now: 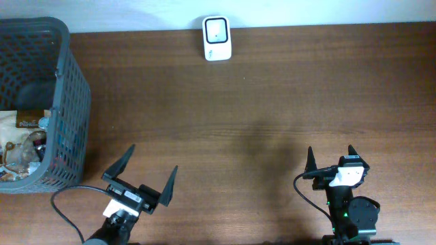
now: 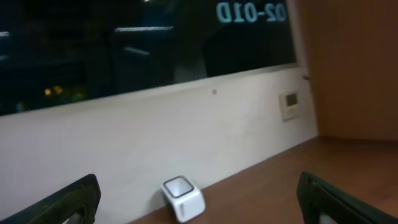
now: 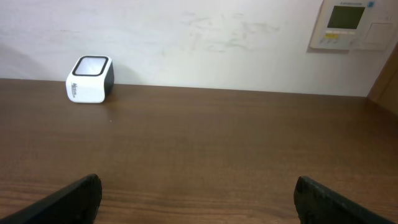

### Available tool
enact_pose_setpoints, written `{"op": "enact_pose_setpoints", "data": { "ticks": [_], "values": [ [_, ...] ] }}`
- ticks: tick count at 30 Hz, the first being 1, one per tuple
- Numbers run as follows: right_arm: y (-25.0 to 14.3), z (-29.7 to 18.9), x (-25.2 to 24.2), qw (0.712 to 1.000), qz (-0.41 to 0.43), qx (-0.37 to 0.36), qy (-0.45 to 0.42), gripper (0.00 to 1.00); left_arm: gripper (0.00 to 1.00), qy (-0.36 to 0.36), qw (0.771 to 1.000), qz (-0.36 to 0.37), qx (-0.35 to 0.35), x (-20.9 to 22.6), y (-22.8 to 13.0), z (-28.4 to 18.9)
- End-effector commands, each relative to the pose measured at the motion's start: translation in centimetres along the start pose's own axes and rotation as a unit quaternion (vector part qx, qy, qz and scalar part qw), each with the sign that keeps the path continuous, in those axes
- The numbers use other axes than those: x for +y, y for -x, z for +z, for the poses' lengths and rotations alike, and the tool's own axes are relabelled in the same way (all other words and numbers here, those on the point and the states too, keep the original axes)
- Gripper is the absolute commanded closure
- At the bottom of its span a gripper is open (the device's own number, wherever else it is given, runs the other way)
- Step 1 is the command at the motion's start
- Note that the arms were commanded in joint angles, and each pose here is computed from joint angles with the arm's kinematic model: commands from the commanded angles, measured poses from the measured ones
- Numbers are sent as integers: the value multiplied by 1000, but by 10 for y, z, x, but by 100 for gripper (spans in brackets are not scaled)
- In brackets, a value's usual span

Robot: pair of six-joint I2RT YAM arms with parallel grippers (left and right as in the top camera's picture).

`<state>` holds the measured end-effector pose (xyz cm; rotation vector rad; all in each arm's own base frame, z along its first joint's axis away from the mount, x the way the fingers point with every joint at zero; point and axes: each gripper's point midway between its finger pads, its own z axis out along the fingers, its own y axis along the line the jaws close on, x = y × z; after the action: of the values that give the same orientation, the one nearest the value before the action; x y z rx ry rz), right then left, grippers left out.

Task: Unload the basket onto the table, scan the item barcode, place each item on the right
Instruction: 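Reach the left gripper into the grey basket toward the Pantree bag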

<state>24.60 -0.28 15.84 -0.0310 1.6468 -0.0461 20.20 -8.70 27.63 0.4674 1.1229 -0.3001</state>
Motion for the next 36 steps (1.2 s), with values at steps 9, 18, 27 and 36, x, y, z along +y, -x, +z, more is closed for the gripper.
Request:
{"op": "enact_pose_setpoints", "data": {
  "ticks": [9, 18, 27, 36],
  "values": [
    [-3, 0, 0, 1000, 0, 2, -1, 2, 1, 13, 997, 9, 75, 18, 94, 20],
    [-3, 0, 0, 1000, 0, 2, -1, 2, 1, 9, 939, -63, 338, 47, 86, 50],
    [-3, 0, 0, 1000, 0, 2, -1, 2, 1, 165, 835, -146, 505, 122, 68, 66],
    [-3, 0, 0, 1000, 0, 2, -1, 2, 1, 410, 778, -198, 433, 281, 99, 77]
  ]
}}
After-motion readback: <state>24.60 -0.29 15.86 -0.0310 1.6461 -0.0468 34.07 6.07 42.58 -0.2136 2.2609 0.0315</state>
